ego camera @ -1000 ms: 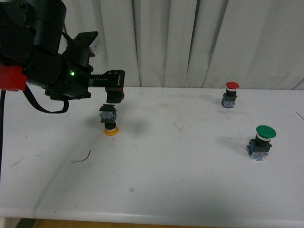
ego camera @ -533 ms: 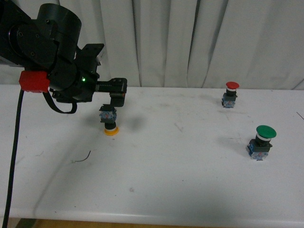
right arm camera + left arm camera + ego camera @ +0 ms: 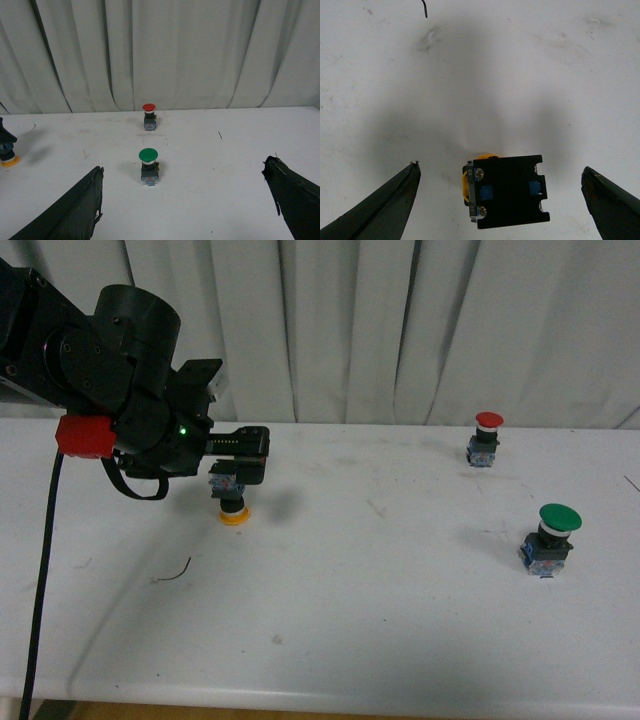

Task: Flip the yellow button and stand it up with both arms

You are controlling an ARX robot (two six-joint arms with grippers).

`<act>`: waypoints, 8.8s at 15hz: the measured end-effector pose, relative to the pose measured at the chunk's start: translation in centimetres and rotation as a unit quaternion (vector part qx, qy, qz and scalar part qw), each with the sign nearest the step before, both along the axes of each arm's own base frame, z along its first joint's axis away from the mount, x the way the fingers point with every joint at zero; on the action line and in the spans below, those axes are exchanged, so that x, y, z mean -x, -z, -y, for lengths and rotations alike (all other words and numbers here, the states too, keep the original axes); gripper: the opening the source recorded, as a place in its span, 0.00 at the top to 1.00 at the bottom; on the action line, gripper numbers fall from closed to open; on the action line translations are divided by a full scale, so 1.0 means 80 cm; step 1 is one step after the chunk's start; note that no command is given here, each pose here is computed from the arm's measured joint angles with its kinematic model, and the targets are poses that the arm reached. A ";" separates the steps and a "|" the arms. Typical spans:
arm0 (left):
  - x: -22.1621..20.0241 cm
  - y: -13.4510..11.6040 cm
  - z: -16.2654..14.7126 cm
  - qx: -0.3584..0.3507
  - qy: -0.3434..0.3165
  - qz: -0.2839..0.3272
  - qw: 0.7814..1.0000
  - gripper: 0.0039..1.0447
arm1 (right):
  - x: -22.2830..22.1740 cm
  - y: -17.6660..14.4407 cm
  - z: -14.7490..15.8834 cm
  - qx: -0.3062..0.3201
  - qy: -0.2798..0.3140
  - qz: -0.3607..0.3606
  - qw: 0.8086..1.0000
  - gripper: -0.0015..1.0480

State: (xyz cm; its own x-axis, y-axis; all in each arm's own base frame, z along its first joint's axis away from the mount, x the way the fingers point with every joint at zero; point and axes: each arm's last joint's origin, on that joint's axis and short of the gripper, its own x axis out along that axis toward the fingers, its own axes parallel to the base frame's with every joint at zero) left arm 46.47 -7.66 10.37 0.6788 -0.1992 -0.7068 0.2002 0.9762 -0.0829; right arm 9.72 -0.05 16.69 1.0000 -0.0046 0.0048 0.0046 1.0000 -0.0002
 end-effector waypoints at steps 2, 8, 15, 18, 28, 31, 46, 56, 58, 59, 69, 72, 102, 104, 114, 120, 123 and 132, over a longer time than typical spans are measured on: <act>0.000 0.000 0.003 -0.002 0.004 0.002 1.000 0.14 | 0.000 0.000 0.000 0.000 0.000 0.000 1.000 0.06; 0.000 0.003 0.004 -0.004 0.004 0.004 1.000 0.66 | 0.000 0.000 0.000 0.000 0.000 0.000 1.000 0.06; 0.127 -0.134 0.020 0.058 0.065 0.161 0.983 0.67 | 0.000 0.000 0.000 0.000 0.000 0.000 1.000 0.06; 0.196 -0.157 0.018 0.086 0.076 0.179 0.977 0.67 | 0.000 0.000 0.000 0.000 0.000 0.000 1.000 0.06; 0.231 -0.146 0.000 0.470 0.098 0.184 0.858 0.67 | 0.000 0.000 0.000 0.000 0.000 0.000 1.000 0.06; 0.237 -0.135 0.008 0.592 0.067 0.151 0.789 0.67 | 0.000 0.000 0.000 0.000 0.000 0.000 1.000 0.06; 0.260 -0.124 0.041 0.590 0.107 0.111 0.792 0.67 | -0.068 -0.049 0.001 -0.009 -0.172 0.134 0.976 0.06; 0.256 -0.132 0.043 0.586 0.118 0.126 0.792 0.67 | -0.184 -0.068 -0.054 -0.322 -0.382 0.001 0.866 0.06; 0.256 -0.131 0.044 0.586 0.118 0.125 0.792 0.67 | -0.196 -0.036 -0.066 -0.455 -0.369 -0.110 0.803 0.06; 0.257 -0.131 0.045 0.585 0.120 0.125 0.793 0.67 | -0.199 -0.027 -0.069 -0.499 -0.357 -0.142 0.777 0.06; 0.256 -0.130 0.045 0.579 0.123 0.130 0.795 0.67 | -0.233 -0.035 -0.127 -0.588 -0.358 -0.177 0.703 0.06; 0.255 -0.129 0.043 0.578 0.121 0.129 0.796 0.67 | -0.223 -0.033 -0.157 -0.580 -0.383 -0.199 0.691 0.06; 0.394 -0.192 -0.083 0.275 -0.048 0.348 0.895 0.06 | -0.246 -0.043 -0.131 -0.603 -0.348 -0.158 0.701 0.66; 0.434 -0.180 -0.095 0.152 -0.085 0.371 0.912 0.06 | -0.246 -0.043 -0.131 -0.603 -0.348 -0.158 0.700 0.66; 0.459 -0.114 -0.096 0.009 -0.113 0.381 0.918 0.99 | -0.246 -0.045 -0.134 -0.602 -0.352 -0.158 0.699 0.66; 0.459 -0.094 -0.096 0.007 -0.112 0.382 0.917 0.99 | -0.245 -0.045 -0.137 -0.596 -0.356 -0.157 0.703 0.66; 0.459 -0.090 -0.096 0.007 -0.112 0.385 0.916 0.99 | -0.243 -0.045 -0.142 -0.592 -0.361 -0.159 0.703 0.66; 0.459 -0.078 -0.096 0.007 -0.112 0.384 0.916 0.67 | -0.240 -0.050 -0.138 -0.534 -0.359 -0.110 0.757 0.66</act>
